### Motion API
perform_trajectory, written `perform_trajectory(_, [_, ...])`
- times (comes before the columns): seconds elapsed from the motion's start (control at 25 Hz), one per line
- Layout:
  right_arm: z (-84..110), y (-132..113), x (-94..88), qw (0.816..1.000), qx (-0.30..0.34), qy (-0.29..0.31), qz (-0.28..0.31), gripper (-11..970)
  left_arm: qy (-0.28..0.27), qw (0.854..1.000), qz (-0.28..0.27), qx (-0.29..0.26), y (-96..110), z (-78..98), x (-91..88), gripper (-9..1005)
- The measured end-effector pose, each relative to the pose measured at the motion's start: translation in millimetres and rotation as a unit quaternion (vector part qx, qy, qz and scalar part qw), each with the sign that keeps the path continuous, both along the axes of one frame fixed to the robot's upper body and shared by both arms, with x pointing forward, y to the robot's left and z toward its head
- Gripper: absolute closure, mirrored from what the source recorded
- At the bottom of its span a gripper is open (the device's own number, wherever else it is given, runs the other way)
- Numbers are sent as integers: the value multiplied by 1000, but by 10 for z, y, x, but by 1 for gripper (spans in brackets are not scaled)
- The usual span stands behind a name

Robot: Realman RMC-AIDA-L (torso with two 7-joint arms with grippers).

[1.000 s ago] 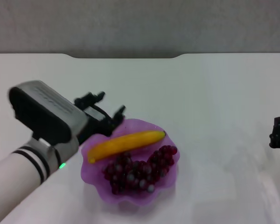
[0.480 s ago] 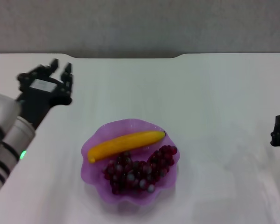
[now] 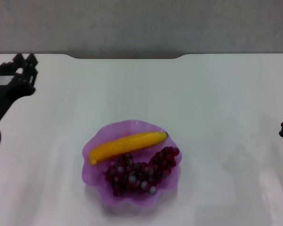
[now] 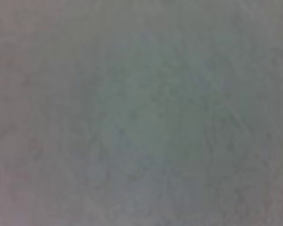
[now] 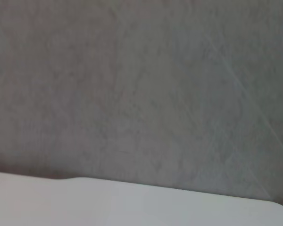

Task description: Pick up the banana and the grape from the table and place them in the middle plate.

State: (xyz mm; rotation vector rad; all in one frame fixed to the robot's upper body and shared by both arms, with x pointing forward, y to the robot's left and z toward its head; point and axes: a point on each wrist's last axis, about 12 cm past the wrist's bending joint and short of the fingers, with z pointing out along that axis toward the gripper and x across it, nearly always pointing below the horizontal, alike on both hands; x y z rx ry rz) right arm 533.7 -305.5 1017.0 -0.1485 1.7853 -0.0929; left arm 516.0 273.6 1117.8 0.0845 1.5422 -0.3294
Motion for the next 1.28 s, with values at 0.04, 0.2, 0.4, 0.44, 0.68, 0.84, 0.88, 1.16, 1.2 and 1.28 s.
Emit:
perform_trajectory(0.04, [0,0,0,1000,0,0,0,951,8,1000,5,-14,75,-8,-11,725])
perform_trajectory(0.2, [70,6,-7,1000,23,-15,-7,951,5,999,18,-27,208,-4,-73,725])
perform_trajectory(0.4, [137,-51,-2,999,32,-25,-23,951,3,999,40,-31,318,-24,-126,725])
perform_trajectory(0.44, [139,-85,-4,999,36,-22,-31,951,4,998,44,-33,334,-35,-129,725])
perform_trajectory(0.68, [197,-325,-31,994,65,5,-84,950,27,996,69,-51,453,-188,-152,725])
perform_trajectory(0.84, [202,-428,-71,992,71,25,-101,949,39,994,85,-56,530,-317,-204,725])
perform_trajectory(0.88, [205,-443,-78,992,69,32,-103,949,38,994,87,-58,541,-331,-213,725])
perform_trajectory(1.16, [553,-363,-103,997,15,-10,-75,948,34,991,100,-77,640,-394,-283,725])
perform_trajectory(1.2, [606,-348,-104,997,12,-18,-72,948,35,991,101,-78,654,-405,-291,725])
perform_trajectory(1.28, [701,-321,-95,997,9,-33,-67,948,33,991,103,-78,669,-419,-303,725])
